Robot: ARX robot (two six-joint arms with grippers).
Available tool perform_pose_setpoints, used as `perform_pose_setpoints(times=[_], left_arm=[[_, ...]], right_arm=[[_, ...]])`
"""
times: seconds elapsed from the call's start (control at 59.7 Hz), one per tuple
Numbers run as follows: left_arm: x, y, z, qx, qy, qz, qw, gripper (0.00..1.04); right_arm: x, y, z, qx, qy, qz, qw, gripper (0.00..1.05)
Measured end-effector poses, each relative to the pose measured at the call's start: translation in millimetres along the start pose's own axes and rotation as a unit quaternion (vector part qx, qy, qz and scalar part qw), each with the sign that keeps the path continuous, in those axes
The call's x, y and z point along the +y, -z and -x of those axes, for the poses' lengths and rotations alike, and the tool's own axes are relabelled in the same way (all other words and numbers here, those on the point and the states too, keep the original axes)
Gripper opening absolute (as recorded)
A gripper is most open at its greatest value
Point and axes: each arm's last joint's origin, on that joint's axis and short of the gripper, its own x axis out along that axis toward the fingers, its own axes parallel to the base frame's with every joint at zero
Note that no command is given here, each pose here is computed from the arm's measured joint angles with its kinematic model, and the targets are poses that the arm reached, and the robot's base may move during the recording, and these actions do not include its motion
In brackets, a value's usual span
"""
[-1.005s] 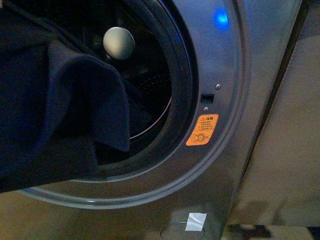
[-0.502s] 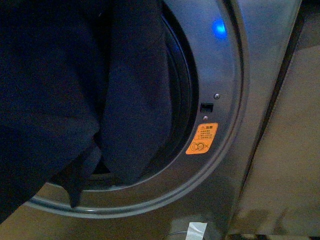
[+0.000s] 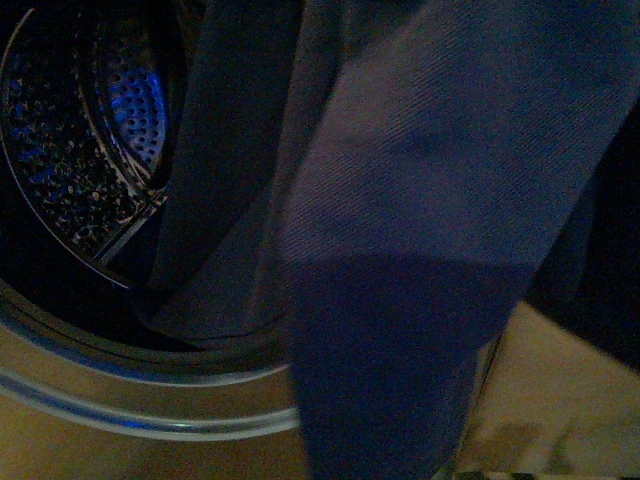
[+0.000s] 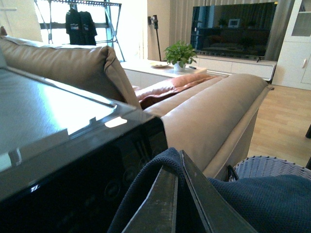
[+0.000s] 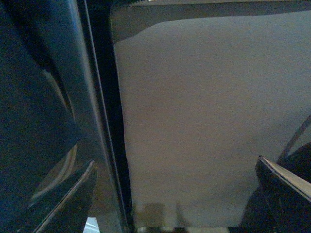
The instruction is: Collect clothes from washing machine
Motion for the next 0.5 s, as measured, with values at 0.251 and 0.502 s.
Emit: perform_pose_setpoints(times=[0.251,0.502], left_arm=[[-14,-46,-31,-0.037,0.008,-0.002,0.999,0.04],[-19,-68,-25,-0.074,0.009,-0.011,0.997,0.04]], right_arm=[[0,0,0,0.0,0.0,0.0,1.0,0.97],[0,0,0,0.0,0.0,0.0,1.0,0.97]])
